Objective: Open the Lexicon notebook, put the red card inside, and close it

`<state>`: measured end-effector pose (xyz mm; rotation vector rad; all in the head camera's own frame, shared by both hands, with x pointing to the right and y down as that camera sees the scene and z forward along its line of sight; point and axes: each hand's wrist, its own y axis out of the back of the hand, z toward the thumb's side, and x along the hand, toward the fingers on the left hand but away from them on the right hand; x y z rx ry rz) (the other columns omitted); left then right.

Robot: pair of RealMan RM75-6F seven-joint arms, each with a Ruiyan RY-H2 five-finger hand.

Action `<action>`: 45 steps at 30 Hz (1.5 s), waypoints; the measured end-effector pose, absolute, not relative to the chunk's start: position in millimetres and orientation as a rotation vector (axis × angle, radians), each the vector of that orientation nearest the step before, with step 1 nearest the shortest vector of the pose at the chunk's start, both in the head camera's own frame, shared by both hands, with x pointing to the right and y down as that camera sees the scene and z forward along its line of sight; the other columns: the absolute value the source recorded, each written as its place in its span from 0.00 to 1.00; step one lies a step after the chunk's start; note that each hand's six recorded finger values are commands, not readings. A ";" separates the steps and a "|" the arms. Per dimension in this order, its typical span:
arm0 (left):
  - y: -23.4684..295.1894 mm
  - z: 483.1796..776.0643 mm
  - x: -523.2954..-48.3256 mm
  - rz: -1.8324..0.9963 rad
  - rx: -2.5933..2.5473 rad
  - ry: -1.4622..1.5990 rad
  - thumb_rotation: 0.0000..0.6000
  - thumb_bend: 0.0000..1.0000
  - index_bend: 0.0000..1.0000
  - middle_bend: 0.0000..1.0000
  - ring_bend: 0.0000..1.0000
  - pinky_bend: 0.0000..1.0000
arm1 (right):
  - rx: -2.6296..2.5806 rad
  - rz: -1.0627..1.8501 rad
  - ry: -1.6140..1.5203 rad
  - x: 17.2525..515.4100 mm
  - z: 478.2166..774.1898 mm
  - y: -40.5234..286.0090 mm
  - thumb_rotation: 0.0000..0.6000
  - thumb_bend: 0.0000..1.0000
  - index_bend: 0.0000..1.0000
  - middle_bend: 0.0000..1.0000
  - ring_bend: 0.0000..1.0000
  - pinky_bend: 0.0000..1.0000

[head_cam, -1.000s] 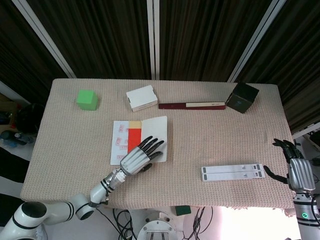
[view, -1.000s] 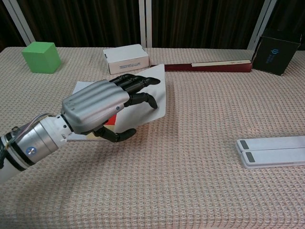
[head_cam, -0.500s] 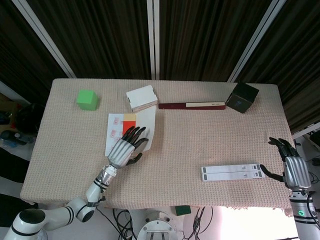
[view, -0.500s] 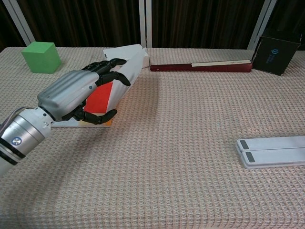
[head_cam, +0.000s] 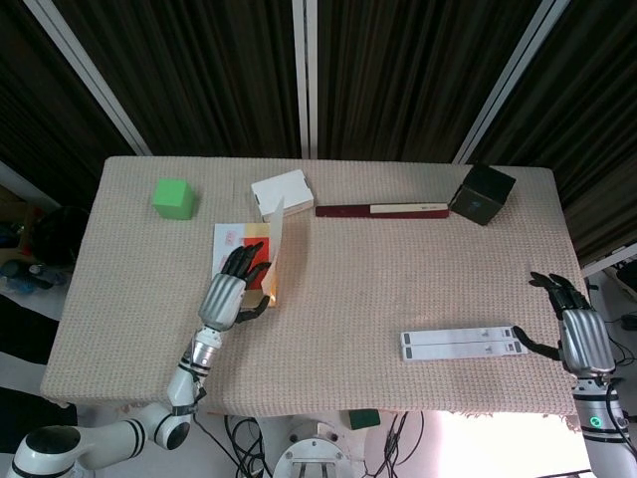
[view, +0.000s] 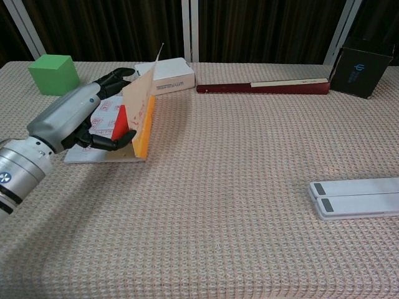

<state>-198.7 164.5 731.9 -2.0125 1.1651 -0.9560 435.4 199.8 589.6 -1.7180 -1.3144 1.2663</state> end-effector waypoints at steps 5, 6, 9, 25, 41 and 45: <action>165.3 730.4 -209.4 -0.988 -2.021 1.220 1.00 0.33 0.23 0.00 0.00 0.05 | -1.722 1.265 -1.315 435.5 590.1 199.5 1.00 0.16 0.17 0.23 0.13 0.25; 165.4 730.1 -211.8 -0.995 -2.014 1.221 1.00 0.33 0.23 0.00 0.00 0.05 | -1.723 1.266 -1.315 435.6 590.5 199.2 1.00 0.16 0.17 0.23 0.13 0.25; 167.7 730.0 -218.3 -1.023 -1.998 1.234 1.00 0.32 0.23 0.00 0.00 0.03 | -1.727 1.259 -1.312 434.5 590.6 197.9 1.00 0.16 0.18 0.23 0.13 0.25; 168.1 722.5 -251.6 -1.216 -1.883 1.278 1.00 0.26 0.23 0.00 0.00 0.01 | -1.741 1.250 -1.320 436.8 593.6 199.5 1.00 0.16 0.18 0.22 0.13 0.25; 164.7 722.4 -296.8 -1.460 -1.950 1.380 1.00 0.26 0.23 0.00 0.00 0.01 | -1.738 1.244 -1.330 441.1 591.9 201.2 1.00 0.16 0.18 0.22 0.13 0.25; 156.6 720.5 -316.2 -1.529 -1.910 1.404 1.00 0.26 0.23 0.00 0.00 0.01 | -1.736 1.245 -1.330 441.9 591.5 201.5 1.00 0.16 0.18 0.22 0.13 0.25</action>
